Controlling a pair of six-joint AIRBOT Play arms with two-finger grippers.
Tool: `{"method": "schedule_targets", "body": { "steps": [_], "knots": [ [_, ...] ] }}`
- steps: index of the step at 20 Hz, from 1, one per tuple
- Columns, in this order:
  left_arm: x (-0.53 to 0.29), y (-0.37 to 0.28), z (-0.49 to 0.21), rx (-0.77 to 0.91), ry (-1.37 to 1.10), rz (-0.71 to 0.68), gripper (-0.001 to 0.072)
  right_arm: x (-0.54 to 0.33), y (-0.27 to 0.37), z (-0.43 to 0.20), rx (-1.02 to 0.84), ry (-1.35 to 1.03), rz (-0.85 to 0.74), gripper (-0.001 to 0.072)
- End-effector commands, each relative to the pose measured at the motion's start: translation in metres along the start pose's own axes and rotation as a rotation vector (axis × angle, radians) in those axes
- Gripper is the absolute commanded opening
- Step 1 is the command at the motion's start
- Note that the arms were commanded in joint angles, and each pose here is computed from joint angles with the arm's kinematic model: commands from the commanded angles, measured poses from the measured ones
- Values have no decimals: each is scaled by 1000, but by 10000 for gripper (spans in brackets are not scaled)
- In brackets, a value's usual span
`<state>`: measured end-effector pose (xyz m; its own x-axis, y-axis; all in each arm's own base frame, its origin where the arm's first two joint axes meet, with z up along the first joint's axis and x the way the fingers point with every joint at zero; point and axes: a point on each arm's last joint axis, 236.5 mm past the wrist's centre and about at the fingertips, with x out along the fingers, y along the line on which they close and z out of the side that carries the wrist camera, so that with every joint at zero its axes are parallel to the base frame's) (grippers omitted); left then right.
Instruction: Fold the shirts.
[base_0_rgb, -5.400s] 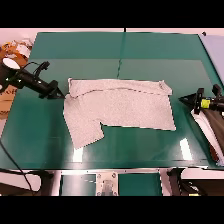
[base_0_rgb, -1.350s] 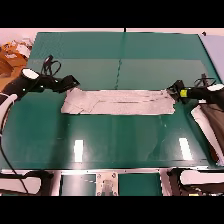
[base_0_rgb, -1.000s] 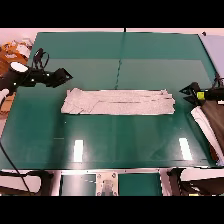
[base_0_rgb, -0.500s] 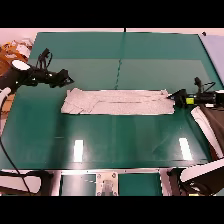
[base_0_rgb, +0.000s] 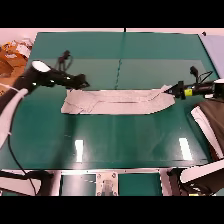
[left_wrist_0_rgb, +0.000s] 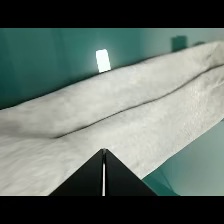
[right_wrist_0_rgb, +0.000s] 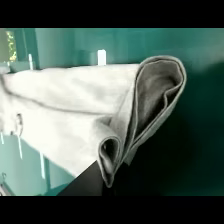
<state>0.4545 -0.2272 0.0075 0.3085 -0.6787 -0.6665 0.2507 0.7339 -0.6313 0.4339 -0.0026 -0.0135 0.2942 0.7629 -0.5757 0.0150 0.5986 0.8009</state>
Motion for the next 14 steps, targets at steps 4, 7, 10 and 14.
{"method": "schedule_targets", "body": {
  "steps": [4, 7, 10, 14],
  "knots": [
    [125, -88, -61, 85, 20, -57, 20, -74, 170, -18, -228, -55, 123, 8],
    [160, -120, -86, 84, 61, -109, 20, -96, 220, -23, -338, -103, 101, 8],
    [182, -141, -84, 79, 65, -153, 20, -104, 245, -26, -370, -121, 96, 9],
    [143, -131, -77, 188, 270, -205, 20, -88, 225, -34, -299, -72, 102, 9]
  ]
}}
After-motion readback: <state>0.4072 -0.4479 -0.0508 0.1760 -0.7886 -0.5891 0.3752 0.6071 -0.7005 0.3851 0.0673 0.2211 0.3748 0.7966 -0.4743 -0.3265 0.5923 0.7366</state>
